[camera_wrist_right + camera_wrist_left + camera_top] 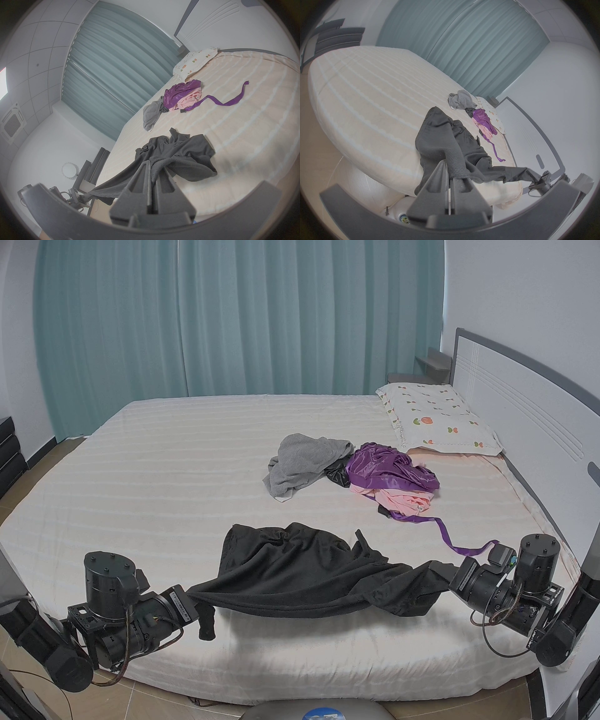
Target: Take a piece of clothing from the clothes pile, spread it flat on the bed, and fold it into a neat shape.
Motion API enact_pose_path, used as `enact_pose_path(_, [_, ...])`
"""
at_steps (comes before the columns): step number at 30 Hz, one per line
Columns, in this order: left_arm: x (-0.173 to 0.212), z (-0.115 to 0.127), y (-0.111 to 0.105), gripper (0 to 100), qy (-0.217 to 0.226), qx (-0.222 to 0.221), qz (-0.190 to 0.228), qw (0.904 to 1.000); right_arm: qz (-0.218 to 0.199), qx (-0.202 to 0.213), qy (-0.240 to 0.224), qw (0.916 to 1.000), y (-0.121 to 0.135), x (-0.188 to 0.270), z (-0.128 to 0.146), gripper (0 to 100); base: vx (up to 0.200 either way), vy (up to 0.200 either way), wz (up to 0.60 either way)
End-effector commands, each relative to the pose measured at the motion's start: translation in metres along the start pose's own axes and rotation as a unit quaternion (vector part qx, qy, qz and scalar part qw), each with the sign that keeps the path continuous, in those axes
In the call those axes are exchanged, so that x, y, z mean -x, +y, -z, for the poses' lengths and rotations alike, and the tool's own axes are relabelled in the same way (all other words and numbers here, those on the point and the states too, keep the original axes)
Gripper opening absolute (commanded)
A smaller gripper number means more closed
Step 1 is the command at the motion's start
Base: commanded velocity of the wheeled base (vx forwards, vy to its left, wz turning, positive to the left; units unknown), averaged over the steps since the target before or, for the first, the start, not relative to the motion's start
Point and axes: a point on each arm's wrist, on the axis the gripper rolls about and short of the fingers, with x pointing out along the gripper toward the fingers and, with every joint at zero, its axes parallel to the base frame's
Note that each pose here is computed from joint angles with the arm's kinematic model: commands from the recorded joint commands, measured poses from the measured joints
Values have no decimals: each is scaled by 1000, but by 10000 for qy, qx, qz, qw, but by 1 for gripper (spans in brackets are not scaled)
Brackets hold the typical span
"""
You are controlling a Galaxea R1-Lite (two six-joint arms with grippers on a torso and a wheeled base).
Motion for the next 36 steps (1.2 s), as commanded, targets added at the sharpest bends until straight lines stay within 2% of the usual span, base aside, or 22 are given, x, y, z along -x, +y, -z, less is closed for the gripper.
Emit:
enact_pose_path(1, [-5, -1, -1, 0, -13, 96, -17, 10000, 14, 0, 7, 10000, -1, -3, 0, 0, 0, 0, 0])
enact_pose_path(10, [-13, -2, 0, 0, 19, 303, -60, 9995, 25, 0, 7, 10000, -1, -3, 0, 0, 0, 0, 0])
enact_pose_path(36, [-13, -1, -3, 0, 45, 375, 17, 9993, 113, -8, 36, 9999, -6, -8, 4, 0, 0, 200, 0])
